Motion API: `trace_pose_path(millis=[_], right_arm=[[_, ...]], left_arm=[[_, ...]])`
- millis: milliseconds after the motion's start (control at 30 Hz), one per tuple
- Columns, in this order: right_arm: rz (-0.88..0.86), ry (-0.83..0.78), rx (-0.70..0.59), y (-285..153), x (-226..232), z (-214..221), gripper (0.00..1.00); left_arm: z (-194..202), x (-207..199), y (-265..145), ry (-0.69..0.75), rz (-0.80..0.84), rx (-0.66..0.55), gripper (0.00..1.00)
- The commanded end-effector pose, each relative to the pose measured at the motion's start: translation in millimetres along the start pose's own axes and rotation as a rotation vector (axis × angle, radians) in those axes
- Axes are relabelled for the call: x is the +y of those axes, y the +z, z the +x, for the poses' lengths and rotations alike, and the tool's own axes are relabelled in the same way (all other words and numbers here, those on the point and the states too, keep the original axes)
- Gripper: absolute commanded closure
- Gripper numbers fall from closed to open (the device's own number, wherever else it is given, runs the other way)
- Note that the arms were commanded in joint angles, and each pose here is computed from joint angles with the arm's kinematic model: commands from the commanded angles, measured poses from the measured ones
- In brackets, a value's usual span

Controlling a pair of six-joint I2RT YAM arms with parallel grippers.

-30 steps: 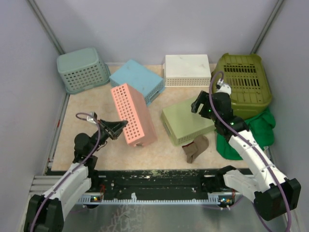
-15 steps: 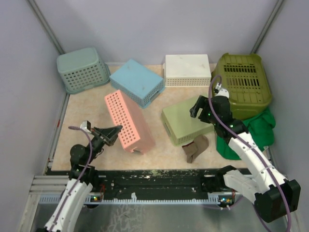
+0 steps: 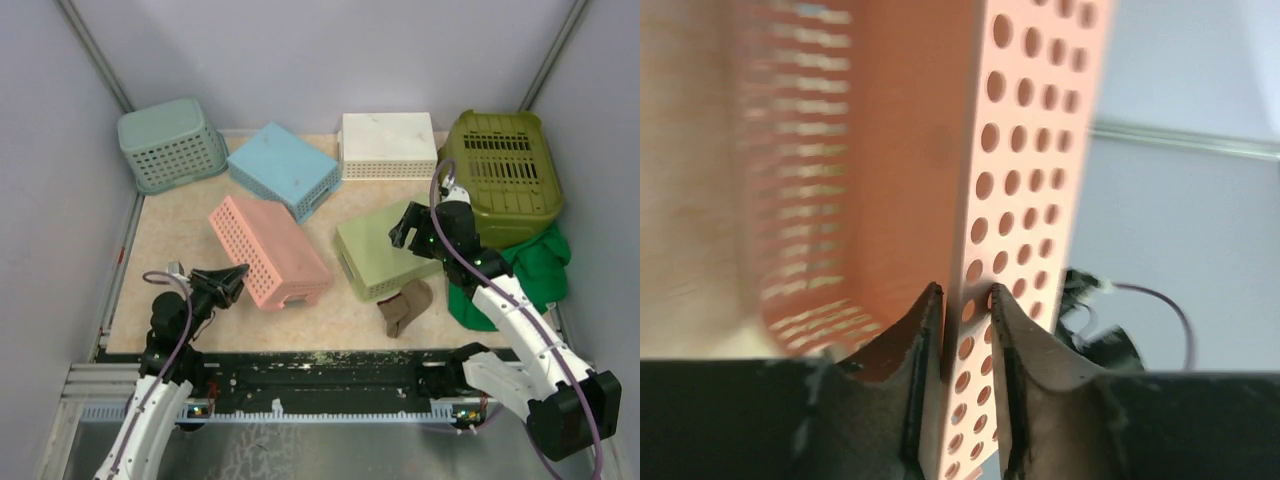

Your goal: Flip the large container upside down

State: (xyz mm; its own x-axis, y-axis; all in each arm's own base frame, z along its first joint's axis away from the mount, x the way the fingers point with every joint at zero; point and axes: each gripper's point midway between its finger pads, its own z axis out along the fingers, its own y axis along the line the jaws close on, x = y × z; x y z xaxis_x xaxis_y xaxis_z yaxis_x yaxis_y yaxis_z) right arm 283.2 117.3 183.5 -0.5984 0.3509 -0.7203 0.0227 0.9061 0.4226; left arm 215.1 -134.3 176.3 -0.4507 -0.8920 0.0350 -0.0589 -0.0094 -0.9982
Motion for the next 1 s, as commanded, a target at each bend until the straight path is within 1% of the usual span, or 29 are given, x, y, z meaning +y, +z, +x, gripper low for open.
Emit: trace_pose_path(millis=[0, 67, 133, 167, 300, 367, 433, 533, 667, 767, 833, 900, 967], right_arm=[[-0.033, 0.006, -0.037, 4, 7, -10, 0.21], [-0.034, 0.007, -0.039, 4, 7, -10, 0.21], [-0.038, 0.009, -0.041, 4, 8, -11, 0.21], [-0.041, 0.01, -0.042, 4, 9, -11, 0.21], [-0.042, 0.005, -0.042, 4, 9, -13, 0.21], [-0.041, -0.002, -0.044, 4, 10, -14, 0.21], [-0.028, -0.016, -0.053, 2, 8, -18, 0.2], [0.008, -0.048, -0.08, -2, 4, -29, 0.17], [0.08, -0.105, -0.128, -8, -5, -47, 0.14], [0.159, -0.139, -0.165, -12, -14, -64, 0.13], [0.224, -0.138, -0.189, -15, -21, -76, 0.12], [0.277, -0.117, -0.204, -17, -26, -83, 0.11], [0.343, -0.095, -0.226, -21, -35, -90, 0.11]], left_arm=[[-6, 109, -16, -0.071, -0.413, -0.048, 0.63], [-11, 114, -21, -0.078, -0.468, -0.083, 0.52], [-15, 117, -28, -0.085, -0.526, -0.119, 0.43], [-17, 115, -30, -0.078, -0.538, -0.133, 0.39], [-28, 99, -38, -0.049, -0.585, -0.197, 0.15], [-33, 89, -43, -0.023, -0.614, -0.23, 0.07], [-42, 75, -45, 0.051, -0.636, -0.257, 0.02], [-60, 52, -46, 0.209, -0.676, -0.307, 0.0], [-89, 6, -39, 0.45, -0.719, -0.373, 0.0], [-107, -23, -26, 0.639, -0.738, -0.381, 0.0], [-115, -40, -15, 0.766, -0.731, -0.365, 0.0], [-119, -51, -1, 0.891, -0.719, -0.317, 0.0], [-116, -59, 12, 0.976, -0.701, -0.249, 0.0]])
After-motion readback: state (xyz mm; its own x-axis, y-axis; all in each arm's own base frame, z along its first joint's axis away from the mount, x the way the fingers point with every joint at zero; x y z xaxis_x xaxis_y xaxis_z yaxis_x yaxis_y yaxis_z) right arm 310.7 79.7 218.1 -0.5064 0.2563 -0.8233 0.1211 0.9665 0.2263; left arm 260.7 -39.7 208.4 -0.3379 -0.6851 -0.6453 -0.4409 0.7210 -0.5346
